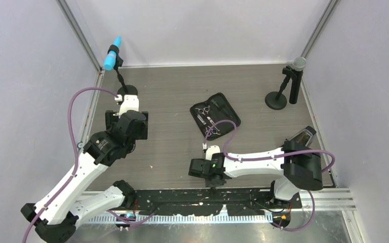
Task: Sort the hair-cutting tools
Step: Pick up the comb at the center of the board.
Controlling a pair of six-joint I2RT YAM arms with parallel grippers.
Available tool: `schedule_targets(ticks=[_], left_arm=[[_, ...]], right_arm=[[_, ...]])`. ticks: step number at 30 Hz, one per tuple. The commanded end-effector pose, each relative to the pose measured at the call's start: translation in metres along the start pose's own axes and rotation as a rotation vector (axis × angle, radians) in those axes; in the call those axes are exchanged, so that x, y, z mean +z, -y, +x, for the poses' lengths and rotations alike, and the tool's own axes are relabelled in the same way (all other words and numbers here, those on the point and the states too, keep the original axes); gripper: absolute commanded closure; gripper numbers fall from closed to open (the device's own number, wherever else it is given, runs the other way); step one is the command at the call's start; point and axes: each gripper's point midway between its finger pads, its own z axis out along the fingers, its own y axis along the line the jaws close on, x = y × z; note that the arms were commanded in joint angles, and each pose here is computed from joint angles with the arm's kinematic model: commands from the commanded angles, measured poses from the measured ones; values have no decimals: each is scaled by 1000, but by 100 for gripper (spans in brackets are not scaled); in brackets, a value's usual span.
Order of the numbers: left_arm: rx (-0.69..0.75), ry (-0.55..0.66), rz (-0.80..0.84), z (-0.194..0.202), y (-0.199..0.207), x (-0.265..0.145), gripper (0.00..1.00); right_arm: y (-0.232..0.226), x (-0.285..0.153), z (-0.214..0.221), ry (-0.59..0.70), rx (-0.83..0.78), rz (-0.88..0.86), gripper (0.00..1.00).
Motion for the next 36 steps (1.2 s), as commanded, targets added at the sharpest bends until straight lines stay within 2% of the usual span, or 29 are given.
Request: schedule_targets(ticks=[1,5,11,16,20,27,36], left_arm=[[-16,24,-7,-6,-2,1,10],[-76,-40,94,3,19,-3,9],[-272,-235,440,42,105,-8,9],[-410,-299,648,55,163,-5,10],[-467,-383,853,66,210,-11,11],[-556,-504,1011,89,258,-7,14],[-564,-574,1072,98,298,-6,21]], right_arm=[[0,-16,-23,91,-27,-3,95],[-5,-22,-29,116,-33,-42,95],[-14,-25,-33,138,-43,-101,95],[-15,-28,-35,157,-39,-141,95],[-18,-32,-39,182,-36,-173,95],[-27,-36,-45,202,-57,-204,95],[-31,-42,-52,223,-63,-233,95]])
